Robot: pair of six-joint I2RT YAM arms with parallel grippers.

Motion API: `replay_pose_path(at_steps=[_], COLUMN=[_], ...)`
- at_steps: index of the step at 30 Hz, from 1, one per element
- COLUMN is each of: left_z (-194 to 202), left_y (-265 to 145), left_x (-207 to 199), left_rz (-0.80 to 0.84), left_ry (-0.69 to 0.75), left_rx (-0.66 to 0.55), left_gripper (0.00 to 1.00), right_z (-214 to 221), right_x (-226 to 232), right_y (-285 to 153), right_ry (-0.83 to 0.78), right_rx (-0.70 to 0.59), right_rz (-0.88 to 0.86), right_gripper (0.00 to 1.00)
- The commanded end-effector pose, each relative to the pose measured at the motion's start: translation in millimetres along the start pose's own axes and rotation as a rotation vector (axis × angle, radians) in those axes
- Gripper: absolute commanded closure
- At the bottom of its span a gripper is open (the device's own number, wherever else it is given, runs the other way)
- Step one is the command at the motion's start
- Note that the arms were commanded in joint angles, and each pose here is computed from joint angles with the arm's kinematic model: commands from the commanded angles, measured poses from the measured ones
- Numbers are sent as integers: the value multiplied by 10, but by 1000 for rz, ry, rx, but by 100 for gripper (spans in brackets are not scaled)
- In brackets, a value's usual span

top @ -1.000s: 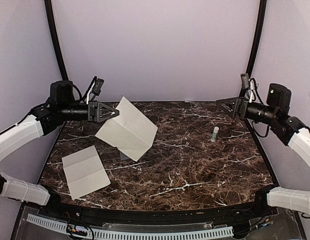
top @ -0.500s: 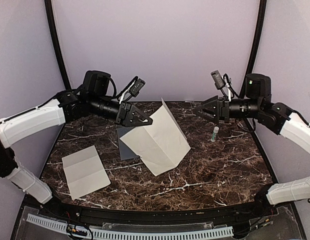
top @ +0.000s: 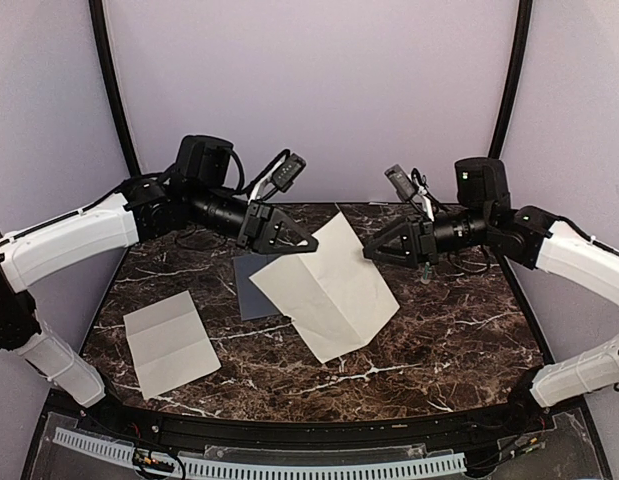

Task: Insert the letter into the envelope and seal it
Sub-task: Pick up the letter from the corner of the board.

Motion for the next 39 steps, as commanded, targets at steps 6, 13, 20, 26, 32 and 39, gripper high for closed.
replay_pose_path(at_steps=[6, 13, 20, 26, 32, 39], left_z=[-139, -145, -99, -102, -123, -145], left_y=[22, 52, 70, 59, 91, 83], left_x=[-172, -165, -114, -125, -105, -112], left_rz=[101, 97, 76, 71, 96, 80], left_ry=[45, 50, 44, 58, 60, 77], left_rx=[-11, -3, 21, 13, 5, 3], left_gripper=[100, 100, 100, 100, 100, 76], right_z=[-29, -40, -79, -76, -38, -6], right_x=[26, 19, 157, 208, 173, 126], right_y=[92, 129, 39, -1, 22, 30], right_ry=[-27, -27, -47, -42, -22, -13], right_rx=[-3, 13, -24, -30, -14, -15], right_rz=[-100, -146, -198, -209, -198, -148], right_gripper=[44, 47, 61, 72, 81, 100])
Point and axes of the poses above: each gripper's point midway between its finger pads, its own y axis out along the fingers, its own x axis along the line the jaws close on, z = x × y, the point moved 9 cm from there along -y, back along the fingers, and after that the axes turned 1 degree about -y, right-handed, at the moved point
